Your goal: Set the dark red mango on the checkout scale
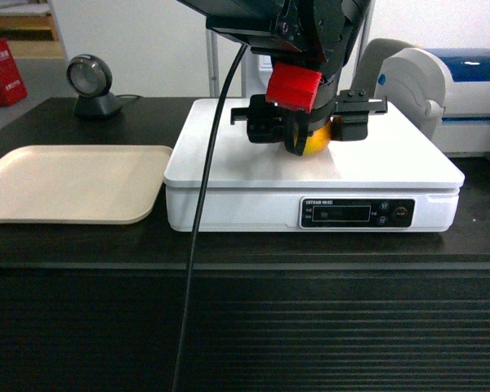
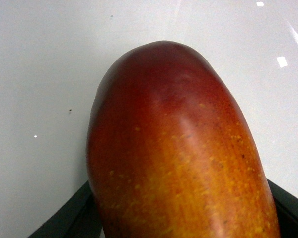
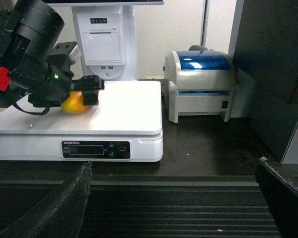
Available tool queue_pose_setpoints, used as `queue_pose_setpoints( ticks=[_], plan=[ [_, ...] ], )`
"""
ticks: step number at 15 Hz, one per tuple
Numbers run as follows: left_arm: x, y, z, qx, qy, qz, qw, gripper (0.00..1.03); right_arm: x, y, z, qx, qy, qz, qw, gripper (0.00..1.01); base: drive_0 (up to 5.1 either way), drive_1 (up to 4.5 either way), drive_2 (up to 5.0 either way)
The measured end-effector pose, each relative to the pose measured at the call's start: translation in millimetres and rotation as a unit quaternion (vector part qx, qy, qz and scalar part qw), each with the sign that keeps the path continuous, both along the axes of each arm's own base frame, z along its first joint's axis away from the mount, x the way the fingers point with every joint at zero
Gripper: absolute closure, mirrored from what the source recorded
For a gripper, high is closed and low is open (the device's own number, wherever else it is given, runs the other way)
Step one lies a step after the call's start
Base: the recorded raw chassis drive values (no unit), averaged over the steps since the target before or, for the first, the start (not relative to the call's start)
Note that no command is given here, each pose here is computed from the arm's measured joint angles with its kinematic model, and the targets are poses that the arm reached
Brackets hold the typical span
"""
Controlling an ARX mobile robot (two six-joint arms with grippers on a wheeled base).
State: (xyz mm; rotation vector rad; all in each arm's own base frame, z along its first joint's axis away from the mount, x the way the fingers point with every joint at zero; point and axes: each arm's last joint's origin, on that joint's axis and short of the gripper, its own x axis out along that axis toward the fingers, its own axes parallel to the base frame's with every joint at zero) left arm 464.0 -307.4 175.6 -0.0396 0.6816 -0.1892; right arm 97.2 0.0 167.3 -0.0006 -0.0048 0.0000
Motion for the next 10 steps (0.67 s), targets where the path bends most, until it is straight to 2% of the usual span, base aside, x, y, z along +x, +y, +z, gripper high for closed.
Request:
queue_pose_setpoints(
  ticks=[2,3,6,10],
  plan=[
    [-0.7,-1.0,-0.1,-0.006,-0.006,-0.013,0.9999,0.08,0.0,0.0,0.0,0.0,0.0,0.0,1.0,0.03,0.0,0.0,0.0],
    [-2.2,-1.1,0.5,-0.004,-0.011,-0.018,0.9998,0.03,0.0,0.0,0.0,0.0,0.0,0.0,1.0,0.03,0.0,0.0,0.0],
    [-8.8,2.6,15.8,0.005,-0.044,-0.04,0.9982,0.05,0.0,0.0,0.0,0.0,0.0,0.0,1.0,0.03,0.0,0.0,0.0],
    [-33.6,12.3,76.0,-0.007,-0.126,-0.08,0.9888,0.05,0.0,0.0,0.0,0.0,0.0,0.0,1.0,0.03,0.0,0.0,0.0]
  ],
)
